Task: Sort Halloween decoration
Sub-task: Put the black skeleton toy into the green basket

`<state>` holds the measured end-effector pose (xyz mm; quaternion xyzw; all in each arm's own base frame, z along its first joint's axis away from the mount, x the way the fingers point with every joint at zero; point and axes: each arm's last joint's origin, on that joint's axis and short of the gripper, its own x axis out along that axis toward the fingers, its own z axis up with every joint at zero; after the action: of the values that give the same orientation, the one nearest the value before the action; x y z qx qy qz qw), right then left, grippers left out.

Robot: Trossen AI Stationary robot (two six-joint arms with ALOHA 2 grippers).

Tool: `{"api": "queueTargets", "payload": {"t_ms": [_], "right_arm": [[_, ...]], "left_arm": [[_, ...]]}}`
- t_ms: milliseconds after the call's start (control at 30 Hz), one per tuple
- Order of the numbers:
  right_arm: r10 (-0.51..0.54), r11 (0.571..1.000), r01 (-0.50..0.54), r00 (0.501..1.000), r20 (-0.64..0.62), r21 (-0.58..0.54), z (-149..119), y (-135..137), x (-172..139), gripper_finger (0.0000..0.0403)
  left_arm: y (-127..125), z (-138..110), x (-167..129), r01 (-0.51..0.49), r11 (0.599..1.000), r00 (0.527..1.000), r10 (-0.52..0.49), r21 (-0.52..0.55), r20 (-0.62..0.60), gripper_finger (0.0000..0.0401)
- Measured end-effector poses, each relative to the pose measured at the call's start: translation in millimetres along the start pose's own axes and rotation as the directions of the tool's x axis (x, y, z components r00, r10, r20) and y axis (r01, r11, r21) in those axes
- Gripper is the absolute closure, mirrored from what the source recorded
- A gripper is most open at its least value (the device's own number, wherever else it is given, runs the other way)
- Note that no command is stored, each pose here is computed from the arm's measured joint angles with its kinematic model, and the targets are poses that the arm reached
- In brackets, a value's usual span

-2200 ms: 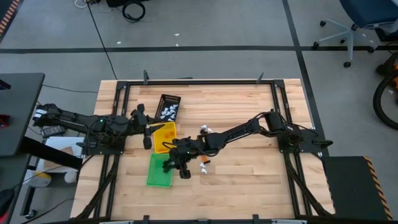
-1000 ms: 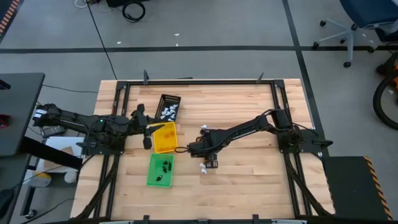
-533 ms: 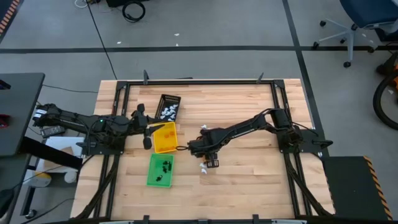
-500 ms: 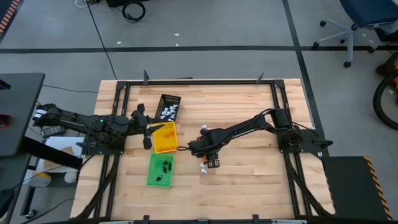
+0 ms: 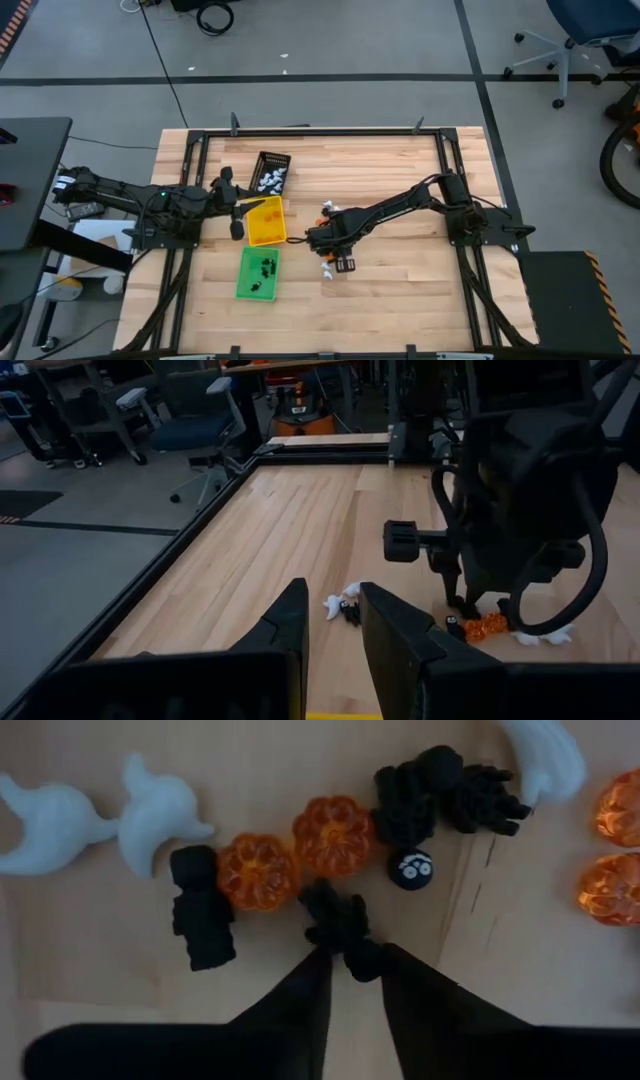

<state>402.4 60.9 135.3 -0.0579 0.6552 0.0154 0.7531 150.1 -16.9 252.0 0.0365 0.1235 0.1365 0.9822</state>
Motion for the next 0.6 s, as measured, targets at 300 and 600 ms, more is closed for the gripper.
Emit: {"api": "queueTargets", "payload": {"t_ms": [300, 600], "right_arm": [[-0.007, 1.000, 0.007, 1.000, 0.006, 0.020, 0, 3, 1, 0.0377], [-0.040, 0.999, 0.037, 0.997, 0.070, 0.039, -1, -1, -28, 0.0369]], "left_arm": [[0, 0, 0, 0.000, 1.000, 1.000, 0.000, -0.008, -0.002, 0.0332], [0, 0, 0, 0.000, 1.000, 1.000, 0.000, -0.008, -0.002, 0.0332]]}}
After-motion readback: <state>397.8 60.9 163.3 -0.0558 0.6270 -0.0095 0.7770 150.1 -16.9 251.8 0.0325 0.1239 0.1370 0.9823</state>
